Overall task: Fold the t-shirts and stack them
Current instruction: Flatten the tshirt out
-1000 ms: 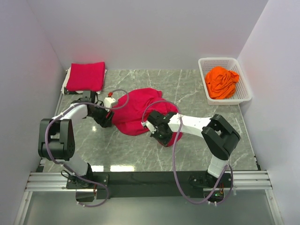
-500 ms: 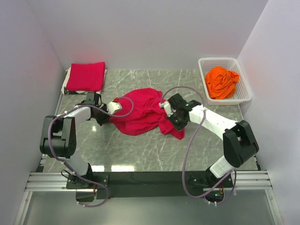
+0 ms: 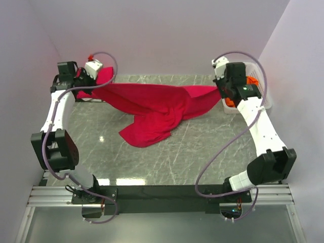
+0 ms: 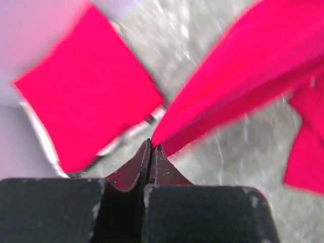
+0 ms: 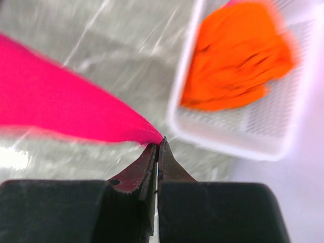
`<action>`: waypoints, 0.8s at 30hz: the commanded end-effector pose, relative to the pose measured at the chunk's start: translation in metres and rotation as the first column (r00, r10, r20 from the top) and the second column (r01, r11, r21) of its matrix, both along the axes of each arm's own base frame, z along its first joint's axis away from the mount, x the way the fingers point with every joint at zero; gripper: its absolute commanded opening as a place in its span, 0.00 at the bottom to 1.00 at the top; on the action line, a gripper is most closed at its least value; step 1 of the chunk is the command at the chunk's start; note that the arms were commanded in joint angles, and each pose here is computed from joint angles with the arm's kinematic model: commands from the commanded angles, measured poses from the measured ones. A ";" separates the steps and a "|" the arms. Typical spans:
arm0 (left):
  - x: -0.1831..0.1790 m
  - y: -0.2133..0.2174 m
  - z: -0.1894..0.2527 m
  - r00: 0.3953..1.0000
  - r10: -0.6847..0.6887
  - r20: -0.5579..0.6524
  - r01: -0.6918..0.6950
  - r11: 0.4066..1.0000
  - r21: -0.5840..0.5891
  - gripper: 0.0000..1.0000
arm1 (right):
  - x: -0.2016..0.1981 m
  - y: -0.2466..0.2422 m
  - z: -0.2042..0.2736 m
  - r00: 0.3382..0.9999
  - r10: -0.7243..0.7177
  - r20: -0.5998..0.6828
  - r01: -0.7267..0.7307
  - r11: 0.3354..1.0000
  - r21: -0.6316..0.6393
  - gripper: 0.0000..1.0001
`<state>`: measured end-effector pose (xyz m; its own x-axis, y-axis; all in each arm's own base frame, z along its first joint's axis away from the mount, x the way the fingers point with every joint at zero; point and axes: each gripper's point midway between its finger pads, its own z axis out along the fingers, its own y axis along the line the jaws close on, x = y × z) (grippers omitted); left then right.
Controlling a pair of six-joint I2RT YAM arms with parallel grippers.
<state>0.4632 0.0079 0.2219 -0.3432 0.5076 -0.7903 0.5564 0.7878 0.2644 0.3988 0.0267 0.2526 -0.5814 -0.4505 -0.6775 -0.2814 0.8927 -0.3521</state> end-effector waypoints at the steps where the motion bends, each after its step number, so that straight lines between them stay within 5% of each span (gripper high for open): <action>1: -0.001 -0.002 0.048 0.996 0.066 0.062 -0.058 0.991 -0.119 0.01 | 0.008 -0.015 0.072 0.976 -0.025 0.217 0.031 0.999 -0.023 0.00; 10: -0.008 0.008 0.173 0.897 0.240 0.372 -0.155 0.958 -0.243 0.01 | -0.004 -0.039 0.227 0.770 -0.128 0.625 0.114 0.992 0.061 0.00; 24: -0.024 0.014 0.292 0.744 0.290 0.602 -0.138 0.948 -0.286 0.01 | -0.036 -0.057 0.338 0.555 -0.136 0.820 0.177 0.983 0.044 0.00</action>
<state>0.4509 0.0078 0.4662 0.0947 0.2643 -0.9598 0.2435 0.9287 0.2798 0.3913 -0.0040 0.5293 0.0320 -0.4235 -0.9053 0.1159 0.9013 -0.4175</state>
